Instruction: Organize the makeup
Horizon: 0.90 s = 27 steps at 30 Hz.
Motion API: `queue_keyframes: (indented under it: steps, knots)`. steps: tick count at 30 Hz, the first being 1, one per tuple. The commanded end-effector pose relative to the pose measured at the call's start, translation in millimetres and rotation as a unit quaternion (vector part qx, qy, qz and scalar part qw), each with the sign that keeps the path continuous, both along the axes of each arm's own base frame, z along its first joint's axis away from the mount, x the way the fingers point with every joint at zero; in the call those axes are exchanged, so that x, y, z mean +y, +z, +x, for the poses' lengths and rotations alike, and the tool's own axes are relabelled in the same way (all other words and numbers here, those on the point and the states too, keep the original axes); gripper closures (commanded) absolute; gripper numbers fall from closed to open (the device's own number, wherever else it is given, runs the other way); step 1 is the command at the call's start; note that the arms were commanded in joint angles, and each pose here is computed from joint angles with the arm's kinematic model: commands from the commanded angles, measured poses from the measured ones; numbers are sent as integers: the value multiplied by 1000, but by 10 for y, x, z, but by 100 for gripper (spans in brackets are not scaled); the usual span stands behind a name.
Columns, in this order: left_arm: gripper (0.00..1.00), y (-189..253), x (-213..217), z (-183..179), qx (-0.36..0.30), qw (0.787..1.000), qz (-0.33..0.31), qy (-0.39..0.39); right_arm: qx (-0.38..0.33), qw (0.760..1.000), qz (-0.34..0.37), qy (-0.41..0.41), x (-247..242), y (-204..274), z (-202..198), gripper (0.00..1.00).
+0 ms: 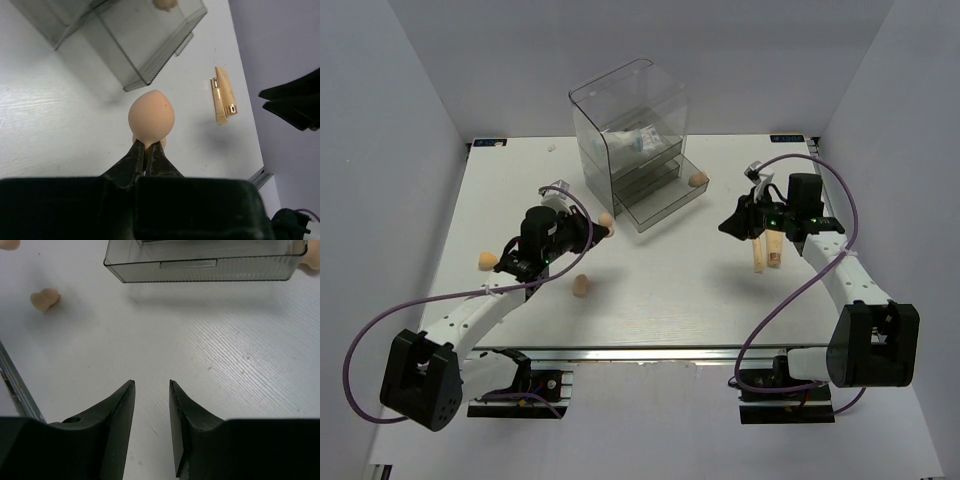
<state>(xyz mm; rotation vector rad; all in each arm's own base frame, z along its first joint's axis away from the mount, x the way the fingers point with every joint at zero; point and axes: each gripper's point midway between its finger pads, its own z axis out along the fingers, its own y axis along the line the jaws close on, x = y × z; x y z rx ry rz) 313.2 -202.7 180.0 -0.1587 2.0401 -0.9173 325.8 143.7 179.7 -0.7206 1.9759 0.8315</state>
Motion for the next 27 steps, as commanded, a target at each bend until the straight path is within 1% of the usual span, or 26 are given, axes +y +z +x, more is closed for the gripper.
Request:
queue_keyframes:
  steps: [1,2,4,7,8,9,10,11,13,15,16,20,21,23,24,26,27]
  knots:
    - [100,311,-219,44,-71,996,-6,-53,-19,1000,-1,6,-7,24,-11,61]
    - [100,461,-288,111,-90,994,4,-60,-19,1000,-2,3,-13,24,-1,61]
    - [100,481,-387,187,-93,993,20,-72,-18,1000,-4,-5,-32,22,18,61]
    - [100,501,-582,395,-104,989,63,-88,-18,1000,-7,-12,-52,16,33,61]
    - [99,501,-691,499,-108,985,91,-95,-20,1000,-8,-14,-58,20,29,61]
    - [99,510,-740,556,-114,983,106,-98,-22,1000,-9,-17,-74,19,34,61]
    - [99,497,-814,574,-123,978,129,-111,-22,999,-11,-20,-85,19,36,61]
    - [97,463,-850,688,-116,976,151,-105,-22,999,-12,-23,-100,11,24,61]
    - [97,445,-929,760,-129,968,183,-117,-22,999,-13,-28,-130,-6,19,60]
    - [96,403,-1011,867,-130,962,207,-124,-21,999,-14,-34,-165,-23,0,60]
    - [96,383,-1053,886,-139,955,225,-135,-21,999,-13,-35,-170,-24,-4,60]
    - [95,204,-1117,1043,-134,942,270,-150,-21,999,-15,-42,-208,-36,1,60]
    - [94,161,-1119,1079,-133,939,279,-150,-22,999,-17,-44,-222,-41,12,60]
    - [88,99,-1061,1220,-134,934,306,-126,-22,998,-19,-47,-235,-38,28,60]
    - [79,99,-1045,1254,-135,932,313,-120,-23,998,-20,-51,-248,-33,44,60]
    - [67,31,-1003,1362,-130,927,337,-102,-21,998,-22,-53,-254,-42,62,59]
    - [65,5,-1009,1388,-129,925,342,-102,-20,998,-22,-53,-250,-44,63,59]
